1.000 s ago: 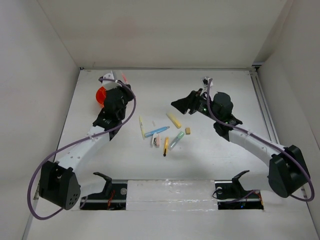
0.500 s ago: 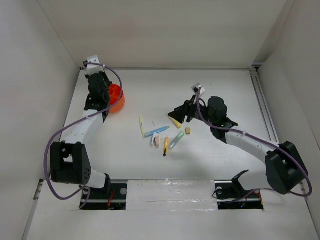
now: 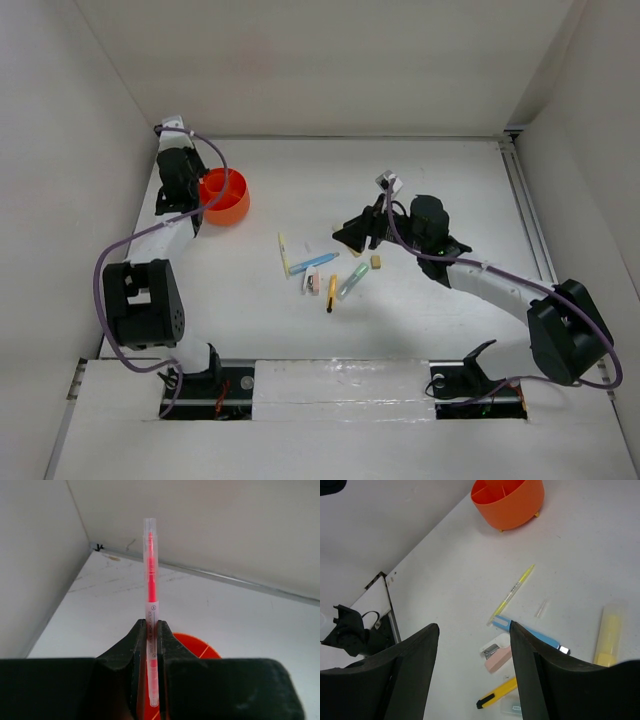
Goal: Sort the stationery into containers
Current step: Place the pen in the storage box.
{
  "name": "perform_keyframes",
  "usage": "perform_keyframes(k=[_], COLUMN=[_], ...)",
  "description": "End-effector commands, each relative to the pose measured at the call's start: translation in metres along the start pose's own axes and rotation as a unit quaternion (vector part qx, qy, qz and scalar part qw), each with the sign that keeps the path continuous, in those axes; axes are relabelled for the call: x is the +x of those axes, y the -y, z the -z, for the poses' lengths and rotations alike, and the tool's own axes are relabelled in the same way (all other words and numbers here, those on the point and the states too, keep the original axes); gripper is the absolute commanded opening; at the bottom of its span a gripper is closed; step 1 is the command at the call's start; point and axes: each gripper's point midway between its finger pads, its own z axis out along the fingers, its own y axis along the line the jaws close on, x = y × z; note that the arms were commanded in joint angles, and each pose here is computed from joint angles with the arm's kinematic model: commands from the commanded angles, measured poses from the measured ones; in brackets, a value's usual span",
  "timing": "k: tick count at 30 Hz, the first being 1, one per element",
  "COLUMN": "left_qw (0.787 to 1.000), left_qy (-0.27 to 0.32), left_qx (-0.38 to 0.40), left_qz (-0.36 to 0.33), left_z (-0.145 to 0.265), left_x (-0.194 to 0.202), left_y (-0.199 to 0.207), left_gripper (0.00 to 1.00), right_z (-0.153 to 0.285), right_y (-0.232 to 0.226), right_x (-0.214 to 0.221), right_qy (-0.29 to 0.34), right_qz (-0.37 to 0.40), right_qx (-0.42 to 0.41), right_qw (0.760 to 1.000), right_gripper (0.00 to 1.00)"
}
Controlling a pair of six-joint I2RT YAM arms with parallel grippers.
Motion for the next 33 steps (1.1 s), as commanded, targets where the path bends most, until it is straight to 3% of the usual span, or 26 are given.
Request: perform_keyframes(k=[1,21,33], left_qw=[0.999,0.998,0.997], left_qy=[0.027,-0.043,-0.062], left_qx=[0.018,-0.030,-0.049], left_qz=[0.002,-0.027,-0.022], left_z=[-0.006,-0.025,-0.023], left_x=[-0.009,0.067,0.075], left_y=[0.006,-0.026,-0.032], left_gripper=[0.00,0.00,0.00], right_z=[-0.001,-0.007,-0.007], right_y=[-0.015,-0.012,-0.012], right_x=[-0.016,-0.010,-0.010], right_qy=[0.023,0.013,0.013], right_qz=[0.029,0.029,0.029], right_qx=[-0.026,-0.027,-0.027], right_qw=[0.999,0.999,0.999], right_gripper=[0.64,0.64,0.64])
